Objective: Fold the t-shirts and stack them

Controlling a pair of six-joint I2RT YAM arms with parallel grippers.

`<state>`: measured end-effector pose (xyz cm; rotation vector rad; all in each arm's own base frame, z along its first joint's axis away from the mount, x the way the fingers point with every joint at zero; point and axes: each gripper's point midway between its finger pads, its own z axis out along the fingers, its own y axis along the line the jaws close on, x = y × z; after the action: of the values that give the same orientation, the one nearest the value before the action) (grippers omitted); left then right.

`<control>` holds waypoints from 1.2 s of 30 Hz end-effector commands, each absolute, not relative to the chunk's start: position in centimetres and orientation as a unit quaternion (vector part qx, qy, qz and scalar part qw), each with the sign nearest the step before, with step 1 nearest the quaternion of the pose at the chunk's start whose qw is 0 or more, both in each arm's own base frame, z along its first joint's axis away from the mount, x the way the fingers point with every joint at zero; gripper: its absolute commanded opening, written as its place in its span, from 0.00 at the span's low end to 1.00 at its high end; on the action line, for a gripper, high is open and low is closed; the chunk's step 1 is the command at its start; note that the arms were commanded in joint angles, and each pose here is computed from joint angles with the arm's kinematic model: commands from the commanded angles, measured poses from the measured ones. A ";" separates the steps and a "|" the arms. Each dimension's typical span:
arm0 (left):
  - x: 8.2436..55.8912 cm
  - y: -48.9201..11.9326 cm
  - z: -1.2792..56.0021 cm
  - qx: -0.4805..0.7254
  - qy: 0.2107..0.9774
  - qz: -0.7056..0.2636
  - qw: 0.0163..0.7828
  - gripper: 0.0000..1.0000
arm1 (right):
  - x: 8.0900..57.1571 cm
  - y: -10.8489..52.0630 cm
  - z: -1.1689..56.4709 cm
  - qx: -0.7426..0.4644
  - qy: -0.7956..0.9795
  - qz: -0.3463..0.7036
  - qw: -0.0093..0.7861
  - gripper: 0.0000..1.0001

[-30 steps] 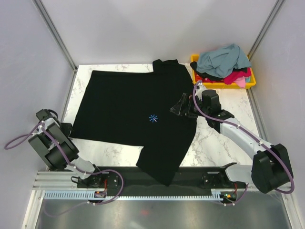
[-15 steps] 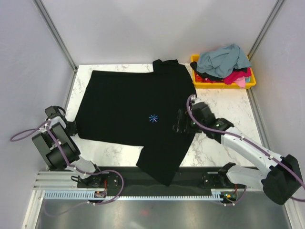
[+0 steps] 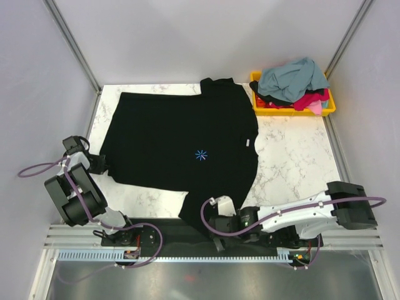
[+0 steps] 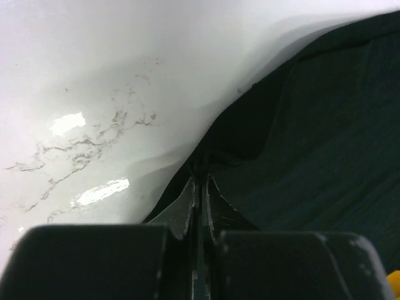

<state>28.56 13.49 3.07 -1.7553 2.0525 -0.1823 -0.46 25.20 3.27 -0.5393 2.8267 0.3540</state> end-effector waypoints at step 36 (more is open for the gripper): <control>29.6 9.7 7.1 -0.548 0.782 -0.131 0.266 0.02 | 13.8 24.9 18.5 -0.093 0.893 0.028 0.439 0.00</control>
<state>29.95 10.77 6.28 -1.5722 2.0734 -0.3194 7.61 27.03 10.01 -0.3336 2.4740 0.1544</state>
